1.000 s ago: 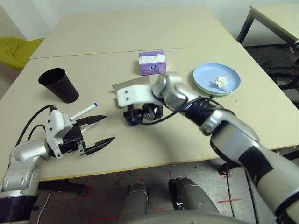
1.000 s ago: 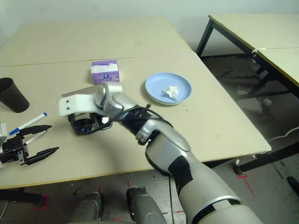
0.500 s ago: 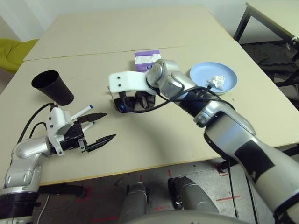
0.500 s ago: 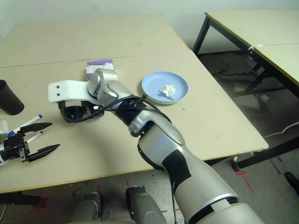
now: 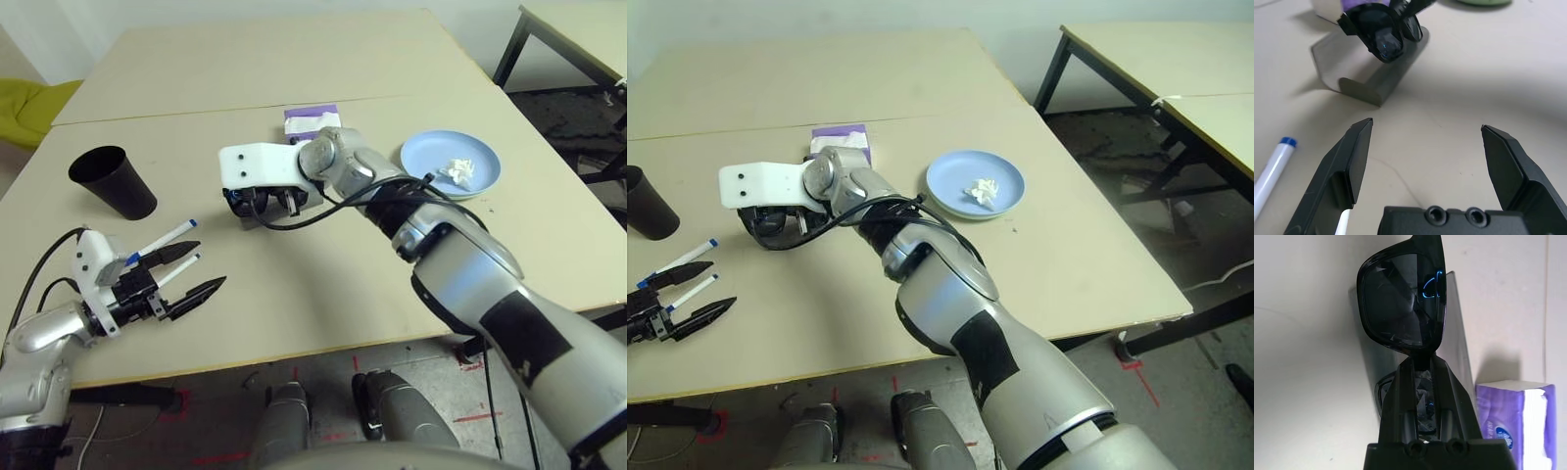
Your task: Organize and tidy the items on the table.
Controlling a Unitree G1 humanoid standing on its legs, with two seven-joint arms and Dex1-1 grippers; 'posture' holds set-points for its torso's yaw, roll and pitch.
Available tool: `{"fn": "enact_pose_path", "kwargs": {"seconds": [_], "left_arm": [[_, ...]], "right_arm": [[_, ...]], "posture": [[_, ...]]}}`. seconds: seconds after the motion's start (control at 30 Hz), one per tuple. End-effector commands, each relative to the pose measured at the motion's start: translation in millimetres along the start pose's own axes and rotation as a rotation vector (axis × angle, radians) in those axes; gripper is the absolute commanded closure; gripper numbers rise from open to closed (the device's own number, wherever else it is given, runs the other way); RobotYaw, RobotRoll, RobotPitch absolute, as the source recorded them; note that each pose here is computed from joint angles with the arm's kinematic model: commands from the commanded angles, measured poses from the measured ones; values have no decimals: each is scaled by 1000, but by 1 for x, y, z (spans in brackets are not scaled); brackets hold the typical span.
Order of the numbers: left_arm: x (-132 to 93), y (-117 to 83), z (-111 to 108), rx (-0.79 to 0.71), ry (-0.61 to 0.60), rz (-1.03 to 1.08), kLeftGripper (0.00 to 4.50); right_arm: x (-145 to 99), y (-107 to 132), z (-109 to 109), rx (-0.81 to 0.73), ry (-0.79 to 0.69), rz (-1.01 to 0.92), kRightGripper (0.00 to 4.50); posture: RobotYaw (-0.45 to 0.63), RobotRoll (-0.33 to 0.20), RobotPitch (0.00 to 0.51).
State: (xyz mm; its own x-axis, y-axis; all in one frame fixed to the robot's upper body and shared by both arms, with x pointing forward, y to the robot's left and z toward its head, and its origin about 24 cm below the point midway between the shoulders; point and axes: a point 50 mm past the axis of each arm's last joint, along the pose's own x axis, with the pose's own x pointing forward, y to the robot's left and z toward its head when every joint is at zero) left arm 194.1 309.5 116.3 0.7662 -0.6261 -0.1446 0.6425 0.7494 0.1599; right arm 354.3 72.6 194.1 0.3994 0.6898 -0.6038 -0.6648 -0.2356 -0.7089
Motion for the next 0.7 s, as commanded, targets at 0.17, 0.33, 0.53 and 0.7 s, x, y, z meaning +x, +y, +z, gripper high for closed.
{"fn": "enact_pose_path", "kwargs": {"seconds": [0.17, 0.33, 0.53, 0.7], "left_arm": [[-2, -7, 0, -36, -16, 52, 0], [-1, -7, 2, -36, -19, 59, 0], [0, -6, 5, -31, -25, 57, 0], [1, -6, 6, -34, -27, 58, 0]], "right_arm": [[2, -8, 10, -63, -13, -109, 4341], [4, -7, 8, -62, -8, -128, 4341], [6, -3, 2, -46, 5, -112, 4341], [9, 2, -1, -20, 2, -97, 4341]], "posture": [[-29, 0, 149], [-29, 0, 148], [-33, 0, 157], [-32, 0, 162]]}}
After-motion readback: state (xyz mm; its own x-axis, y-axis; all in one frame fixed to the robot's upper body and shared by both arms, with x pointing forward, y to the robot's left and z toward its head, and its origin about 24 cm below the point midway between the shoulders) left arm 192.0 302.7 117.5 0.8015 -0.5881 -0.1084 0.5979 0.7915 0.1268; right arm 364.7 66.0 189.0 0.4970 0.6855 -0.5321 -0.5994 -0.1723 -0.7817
